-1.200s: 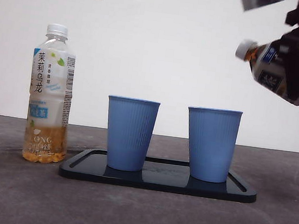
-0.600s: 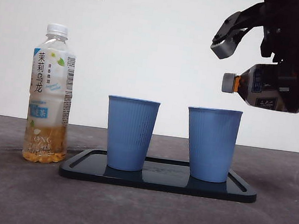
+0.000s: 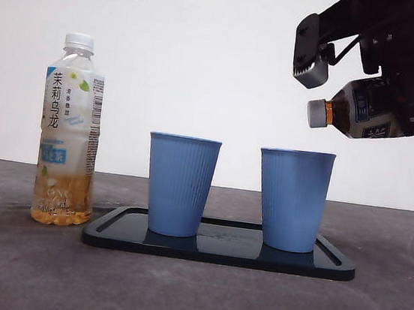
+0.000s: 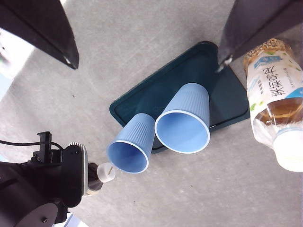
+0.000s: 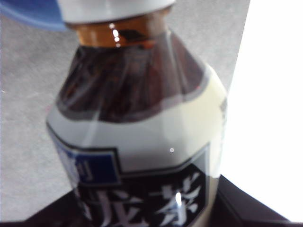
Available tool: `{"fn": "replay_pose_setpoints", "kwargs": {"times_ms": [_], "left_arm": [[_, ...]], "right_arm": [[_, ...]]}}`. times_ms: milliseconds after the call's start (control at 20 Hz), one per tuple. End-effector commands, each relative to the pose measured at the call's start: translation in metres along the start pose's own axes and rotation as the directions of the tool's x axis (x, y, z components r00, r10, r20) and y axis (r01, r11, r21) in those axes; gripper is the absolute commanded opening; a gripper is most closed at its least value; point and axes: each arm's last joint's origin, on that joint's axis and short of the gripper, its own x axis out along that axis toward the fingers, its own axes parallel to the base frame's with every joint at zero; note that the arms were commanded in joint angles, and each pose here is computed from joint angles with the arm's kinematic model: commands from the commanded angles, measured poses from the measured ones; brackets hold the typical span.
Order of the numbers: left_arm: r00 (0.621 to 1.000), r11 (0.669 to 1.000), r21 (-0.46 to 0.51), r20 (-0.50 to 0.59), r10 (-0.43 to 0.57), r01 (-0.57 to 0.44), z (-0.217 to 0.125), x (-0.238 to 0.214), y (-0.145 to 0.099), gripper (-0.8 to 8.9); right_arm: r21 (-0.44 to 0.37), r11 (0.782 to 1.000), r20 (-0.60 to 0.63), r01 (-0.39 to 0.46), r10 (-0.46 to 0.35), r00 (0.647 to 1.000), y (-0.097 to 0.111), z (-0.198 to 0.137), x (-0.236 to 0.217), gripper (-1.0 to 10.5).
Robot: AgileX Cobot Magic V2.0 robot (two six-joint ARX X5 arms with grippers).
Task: Pour the drink into the cup
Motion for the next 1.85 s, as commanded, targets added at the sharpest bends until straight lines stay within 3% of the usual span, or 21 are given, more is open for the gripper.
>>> {"fn": "replay_pose_setpoints", "kwargs": {"times_ms": [50,500,700,850,950,1050,1100,1150,1300,1400,1500,1600,1850], "left_arm": [[1.0,1.0,0.021,0.01,-0.002,0.001,0.004,0.0,-0.001,4.64],[1.0,1.0,0.019,0.007,-0.002,0.002,0.003,0.0,-0.001,4.64],[1.0,1.0,0.016,-0.001,-0.002,0.002,0.002,0.0,-0.001,4.64],[1.0,1.0,0.016,-0.012,-0.002,0.002,0.001,0.0,-0.001,4.64],[1.0,1.0,0.015,-0.014,-0.002,0.002,0.001,0.0,-0.001,4.64],[1.0,1.0,0.011,-0.02,-0.002,0.003,0.0,0.0,-0.001,4.64],[1.0,1.0,0.009,-0.025,-0.002,0.003,0.0,0.0,-0.001,4.64],[1.0,1.0,0.006,-0.028,-0.002,0.003,-0.001,-0.001,-0.001,4.64],[1.0,1.0,0.0,-0.031,-0.002,0.002,-0.001,-0.001,-0.001,4.64],[1.0,1.0,-0.002,-0.03,-0.002,0.002,-0.001,-0.001,-0.001,4.64],[1.0,1.0,-0.005,-0.031,-0.002,0.002,-0.001,-0.001,-0.001,4.64],[1.0,1.0,-0.007,-0.031,-0.002,0.002,-0.001,-0.001,-0.001,4.64],[1.0,1.0,-0.007,-0.031,-0.002,0.002,-0.001,-0.001,-0.001,4.64]], "right_arm": [[-0.008,0.999,0.001,0.05,-0.05,0.999,-0.007,0.005,-0.006,1.3],[0.0,0.999,0.002,0.049,-0.049,0.999,-0.006,0.005,-0.007,1.3],[0.122,0.991,0.014,0.051,-0.053,0.998,-0.009,0.001,-0.011,1.3],[0.251,0.968,0.081,0.002,-0.023,0.996,-0.017,-0.01,-0.021,1.3],[0.397,0.912,0.182,-0.104,0.033,0.983,-0.026,-0.026,-0.032,1.3],[0.521,0.813,0.331,-0.261,0.09,0.939,-0.039,-0.045,-0.042,1.3],[0.575,0.747,0.411,-0.334,0.089,0.907,-0.048,-0.058,-0.047,1.3],[0.613,0.695,0.464,-0.376,0.068,0.883,-0.056,-0.07,-0.05,1.3],[0.69,0.508,0.623,-0.516,-0.054,0.78,-0.078,-0.112,-0.061,1.3],[0.697,0.429,0.682,-0.574,-0.152,0.715,-0.082,-0.134,-0.064,1.3],[0.681,0.386,0.724,-0.622,-0.232,0.65,-0.076,-0.147,-0.061,1.3],[0.688,0.34,0.725,-0.641,-0.307,0.616,-0.061,-0.153,-0.052,1.3],[0.676,0.265,0.722,-0.688,-0.425,0.546,-0.017,-0.144,-0.015,1.3]]}}
